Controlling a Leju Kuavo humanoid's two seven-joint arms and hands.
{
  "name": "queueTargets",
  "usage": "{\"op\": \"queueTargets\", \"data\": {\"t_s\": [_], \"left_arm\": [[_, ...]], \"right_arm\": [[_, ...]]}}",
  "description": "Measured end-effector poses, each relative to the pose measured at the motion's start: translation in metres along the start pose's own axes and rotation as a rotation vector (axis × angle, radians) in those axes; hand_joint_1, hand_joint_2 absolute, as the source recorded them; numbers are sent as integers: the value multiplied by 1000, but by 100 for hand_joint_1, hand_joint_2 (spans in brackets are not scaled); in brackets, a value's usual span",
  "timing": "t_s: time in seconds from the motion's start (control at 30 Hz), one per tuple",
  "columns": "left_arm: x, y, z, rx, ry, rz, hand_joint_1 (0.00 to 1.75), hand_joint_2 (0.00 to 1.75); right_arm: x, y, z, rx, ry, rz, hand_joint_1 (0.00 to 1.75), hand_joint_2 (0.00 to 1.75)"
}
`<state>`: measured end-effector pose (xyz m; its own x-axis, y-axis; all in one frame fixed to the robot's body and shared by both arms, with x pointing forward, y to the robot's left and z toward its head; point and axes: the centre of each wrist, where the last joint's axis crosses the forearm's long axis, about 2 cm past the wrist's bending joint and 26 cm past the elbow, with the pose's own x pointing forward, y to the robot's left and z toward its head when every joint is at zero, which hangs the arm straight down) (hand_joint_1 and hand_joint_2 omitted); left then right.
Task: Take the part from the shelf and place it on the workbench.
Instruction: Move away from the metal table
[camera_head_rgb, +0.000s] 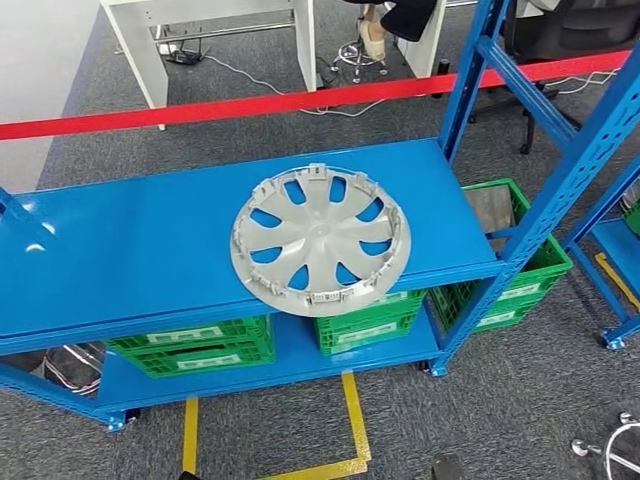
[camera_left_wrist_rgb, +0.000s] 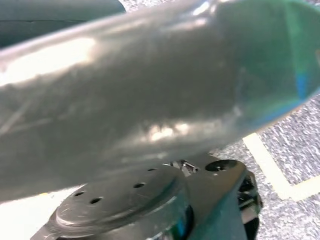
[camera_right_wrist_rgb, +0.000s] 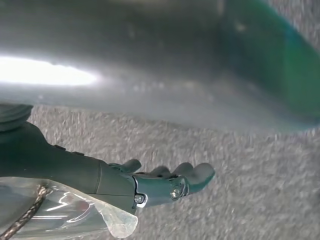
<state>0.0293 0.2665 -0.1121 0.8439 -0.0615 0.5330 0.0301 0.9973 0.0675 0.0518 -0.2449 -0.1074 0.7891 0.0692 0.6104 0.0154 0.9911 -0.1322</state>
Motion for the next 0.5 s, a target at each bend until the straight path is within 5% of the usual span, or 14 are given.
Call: {"op": "queueTargets", "data": {"t_s": [0.4, 0.5], "left_arm": [[4, -10, -1, 13, -11, 6, 0, 0], [5, -11, -1, 13, -14, 6, 0, 131]], "right_arm": [[-3, -3, 1, -23, 12, -22, 0, 0], [-3, -3, 1, -20, 12, -24, 0, 0]]}}
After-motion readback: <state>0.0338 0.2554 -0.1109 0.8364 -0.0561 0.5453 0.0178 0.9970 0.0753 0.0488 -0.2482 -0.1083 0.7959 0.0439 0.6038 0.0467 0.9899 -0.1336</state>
